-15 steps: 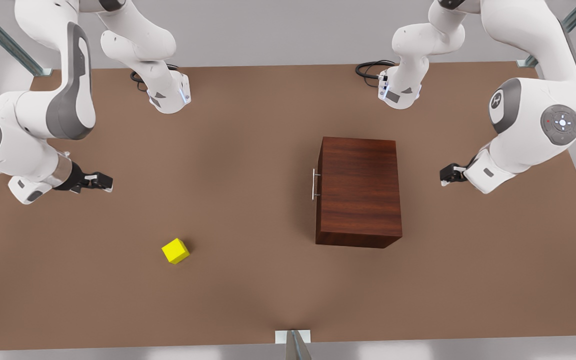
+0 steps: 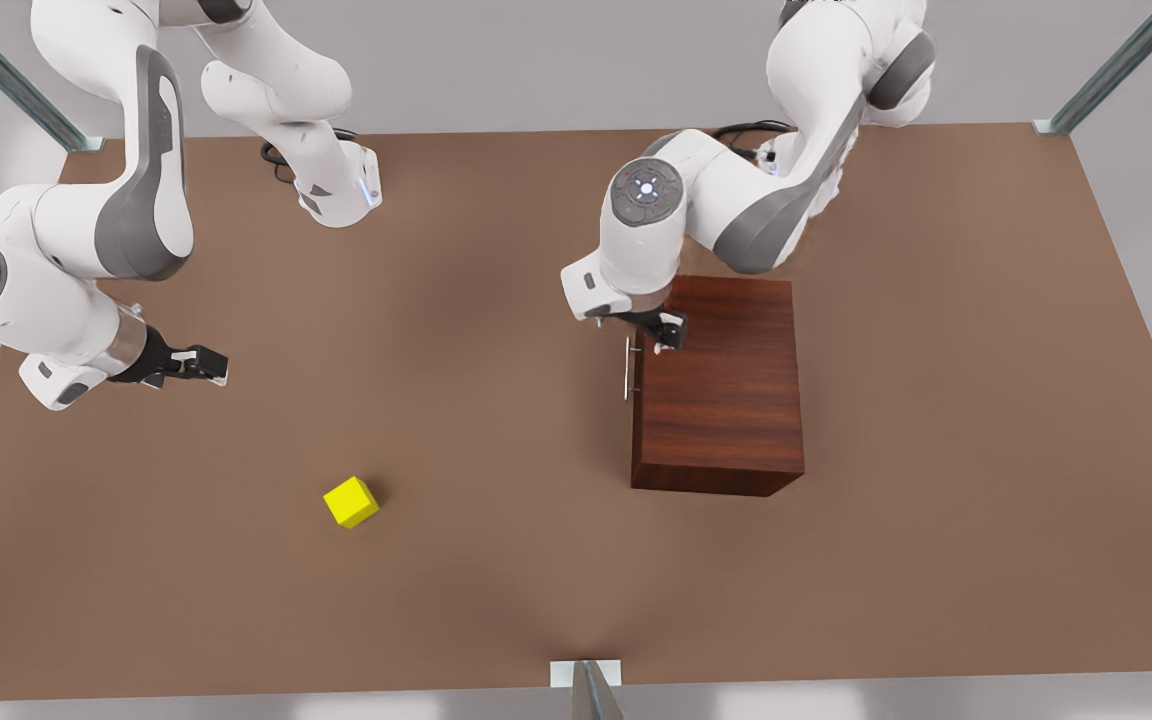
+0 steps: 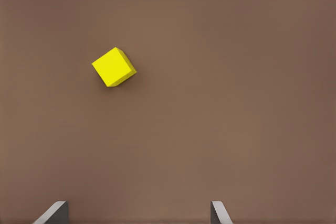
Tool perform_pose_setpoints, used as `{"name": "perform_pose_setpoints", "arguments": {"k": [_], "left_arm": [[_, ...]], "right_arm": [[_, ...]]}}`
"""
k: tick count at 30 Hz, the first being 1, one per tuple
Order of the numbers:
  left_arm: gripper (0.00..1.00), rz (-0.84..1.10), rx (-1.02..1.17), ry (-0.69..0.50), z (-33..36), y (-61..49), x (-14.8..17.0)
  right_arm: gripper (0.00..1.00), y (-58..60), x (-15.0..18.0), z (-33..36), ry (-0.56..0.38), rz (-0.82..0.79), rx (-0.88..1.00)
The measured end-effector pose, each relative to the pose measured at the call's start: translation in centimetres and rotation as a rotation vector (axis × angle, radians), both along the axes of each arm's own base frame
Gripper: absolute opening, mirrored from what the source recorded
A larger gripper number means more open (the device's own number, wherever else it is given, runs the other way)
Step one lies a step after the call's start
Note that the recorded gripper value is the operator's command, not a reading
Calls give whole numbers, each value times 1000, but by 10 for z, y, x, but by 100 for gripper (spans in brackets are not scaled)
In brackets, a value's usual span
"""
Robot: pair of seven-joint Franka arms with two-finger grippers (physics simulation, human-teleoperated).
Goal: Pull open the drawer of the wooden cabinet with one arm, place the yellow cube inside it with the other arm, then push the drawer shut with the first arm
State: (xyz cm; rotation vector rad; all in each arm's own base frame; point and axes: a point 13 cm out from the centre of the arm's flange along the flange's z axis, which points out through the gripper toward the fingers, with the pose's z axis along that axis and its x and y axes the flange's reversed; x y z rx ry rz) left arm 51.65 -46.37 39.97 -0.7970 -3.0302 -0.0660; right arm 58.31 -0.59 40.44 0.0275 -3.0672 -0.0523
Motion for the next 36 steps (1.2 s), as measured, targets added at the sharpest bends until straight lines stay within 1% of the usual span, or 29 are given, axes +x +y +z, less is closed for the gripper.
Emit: {"name": "perform_pose_setpoints", "arguments": {"k": [1, 3, 6, 9, 15, 21, 24, 27, 31, 36], "left_arm": [[100, 0, 12, -4, -8, -18, -12], [100, 37, 28, -7, -18, -32, -21], [100, 134, 57, 1, -52, -29, -8], [100, 226, 67, -15, -68, -19, 11], [100, 264, 142, -66, -102, -39, -7], [100, 290, 252, -127, -129, -28, -6], [100, 286, 298, -145, -134, -29, -17], [100, 291, 343, -128, -151, -25, -32], [100, 315, 364, -117, -166, -22, -37], [100, 323, 391, -115, -184, -23, -51]], "right_arm": [[100, 0, 0, 0, 0, 0, 0], [100, 0, 0, 0, 0, 1, 0], [100, 0, 0, 0, 0, 2, 0], [100, 1, 0, 0, 0, 3, 0], [100, 1, 0, -1, 0, 4, 0], [100, 2, 0, -1, 0, 6, -1], [100, 2, 1, -1, 0, 6, 0], [100, 2, 1, -1, 0, 6, 0], [100, 2, 1, -1, 0, 6, 0], [100, 2, 0, -1, 0, 6, 0]]}}
